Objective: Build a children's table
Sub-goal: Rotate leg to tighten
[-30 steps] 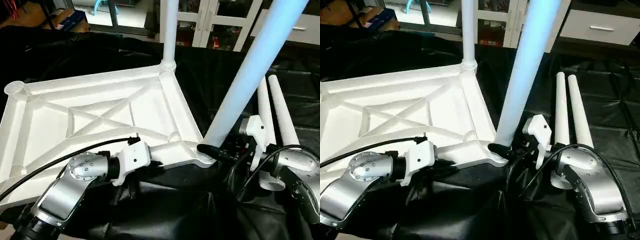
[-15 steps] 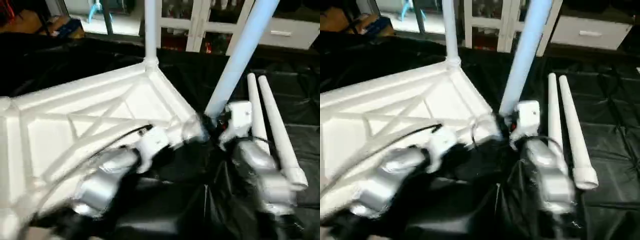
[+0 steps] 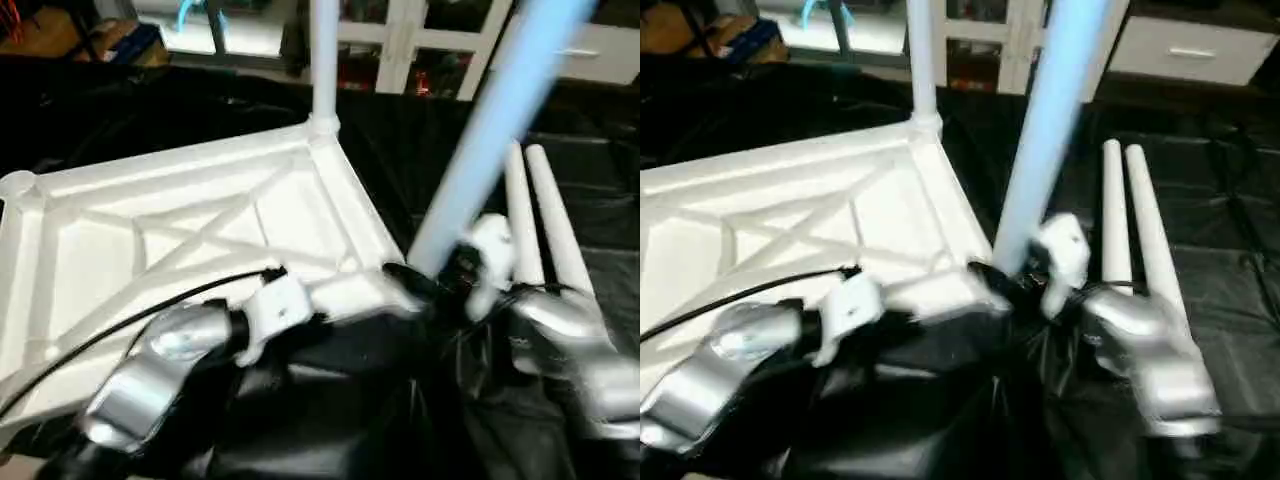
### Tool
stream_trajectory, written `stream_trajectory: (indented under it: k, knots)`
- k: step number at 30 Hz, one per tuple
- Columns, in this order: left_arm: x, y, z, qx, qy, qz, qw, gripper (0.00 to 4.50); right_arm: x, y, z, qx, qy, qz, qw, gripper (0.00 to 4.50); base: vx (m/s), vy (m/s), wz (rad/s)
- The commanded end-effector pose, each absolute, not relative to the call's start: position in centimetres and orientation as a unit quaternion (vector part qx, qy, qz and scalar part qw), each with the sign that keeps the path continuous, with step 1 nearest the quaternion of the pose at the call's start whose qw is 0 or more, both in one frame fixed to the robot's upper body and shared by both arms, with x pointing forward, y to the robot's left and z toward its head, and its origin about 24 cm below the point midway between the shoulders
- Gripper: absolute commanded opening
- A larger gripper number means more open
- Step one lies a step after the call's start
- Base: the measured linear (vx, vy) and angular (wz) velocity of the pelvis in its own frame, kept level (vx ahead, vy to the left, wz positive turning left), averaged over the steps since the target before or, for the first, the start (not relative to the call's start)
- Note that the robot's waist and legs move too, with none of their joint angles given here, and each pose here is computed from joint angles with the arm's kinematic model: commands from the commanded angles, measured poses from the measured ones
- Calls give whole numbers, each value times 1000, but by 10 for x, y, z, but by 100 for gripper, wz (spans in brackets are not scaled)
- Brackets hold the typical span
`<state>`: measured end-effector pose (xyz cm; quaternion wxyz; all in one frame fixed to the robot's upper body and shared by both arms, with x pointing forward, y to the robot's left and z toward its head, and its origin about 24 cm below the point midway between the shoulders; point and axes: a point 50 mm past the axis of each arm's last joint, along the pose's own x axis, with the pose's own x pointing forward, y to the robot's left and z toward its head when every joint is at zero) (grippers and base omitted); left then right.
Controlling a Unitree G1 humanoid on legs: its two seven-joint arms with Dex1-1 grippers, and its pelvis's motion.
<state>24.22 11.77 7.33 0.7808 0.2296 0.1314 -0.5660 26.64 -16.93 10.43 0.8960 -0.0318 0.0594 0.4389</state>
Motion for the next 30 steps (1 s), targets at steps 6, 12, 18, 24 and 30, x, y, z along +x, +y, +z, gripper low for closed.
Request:
stream_trajectory:
  k: [6,12,18,24,30]
  knots:
    - [232,125,48,218,192,-592,752,0,254,-183,112,-55,61,506,859,312,20,-9,0]
    - [232,124,49,214,188,-598,749,0,251,-183,110,-49,74,521,849,268,0,0,0]
    - [231,124,49,213,187,-602,747,0,252,-180,107,-34,71,520,850,232,0,0,0]
    - [230,123,48,211,189,-603,746,0,256,-180,102,-28,77,494,865,199,0,0,0]
    - [236,109,45,202,199,-568,772,0,264,-174,81,-25,120,412,903,196,0,0,0]
